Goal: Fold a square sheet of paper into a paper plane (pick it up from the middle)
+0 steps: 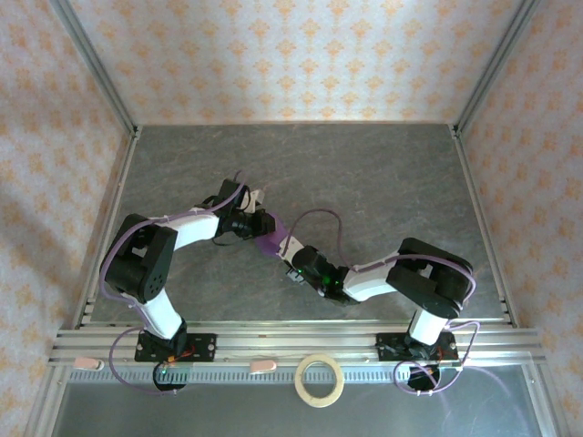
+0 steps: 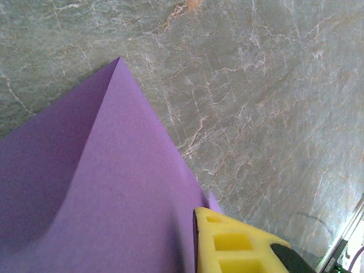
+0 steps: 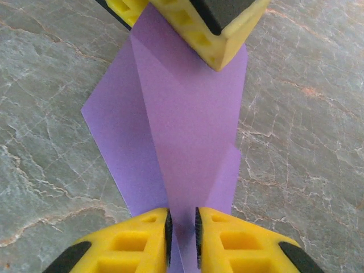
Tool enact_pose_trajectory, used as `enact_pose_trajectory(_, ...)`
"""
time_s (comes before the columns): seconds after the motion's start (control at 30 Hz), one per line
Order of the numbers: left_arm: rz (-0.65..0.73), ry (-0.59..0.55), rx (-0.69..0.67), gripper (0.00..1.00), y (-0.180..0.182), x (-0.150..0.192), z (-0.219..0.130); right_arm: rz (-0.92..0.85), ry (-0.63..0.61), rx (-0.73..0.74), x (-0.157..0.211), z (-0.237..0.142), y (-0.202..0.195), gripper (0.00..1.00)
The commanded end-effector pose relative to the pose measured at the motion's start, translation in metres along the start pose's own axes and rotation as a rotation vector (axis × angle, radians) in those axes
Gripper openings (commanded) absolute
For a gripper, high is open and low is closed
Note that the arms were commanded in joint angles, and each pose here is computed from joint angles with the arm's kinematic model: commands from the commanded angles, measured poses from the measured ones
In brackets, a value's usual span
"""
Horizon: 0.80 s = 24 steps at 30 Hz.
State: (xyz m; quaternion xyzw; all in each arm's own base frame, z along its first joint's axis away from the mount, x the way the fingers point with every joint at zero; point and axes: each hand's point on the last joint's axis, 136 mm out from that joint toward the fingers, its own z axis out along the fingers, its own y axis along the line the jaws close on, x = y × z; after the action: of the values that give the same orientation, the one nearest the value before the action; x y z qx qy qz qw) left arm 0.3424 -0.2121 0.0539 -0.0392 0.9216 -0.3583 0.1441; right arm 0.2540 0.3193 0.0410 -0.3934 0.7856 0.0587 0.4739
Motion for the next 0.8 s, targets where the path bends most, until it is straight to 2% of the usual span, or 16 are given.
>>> enact_pose_trajectory(0.0,0.016,-0.013,-0.013,0.20,0.0002,-0.0027,-0.0063,-0.001,-0.009,0.017,0.0013,0.0004,-0.0008,0.21)
enact_pose_trajectory(0.2,0.019,-0.012,-0.015,0.20,0.0005,-0.0026,-0.0063,-0.001,-0.008,0.002,-0.0002,-0.0005,0.0013,0.17)
enact_pose_trajectory(0.77,0.010,0.000,-0.020,0.19,0.0049,0.0008,-0.0026,-0.034,-0.038,0.010,-0.0013,-0.0092,-0.0031,0.25)
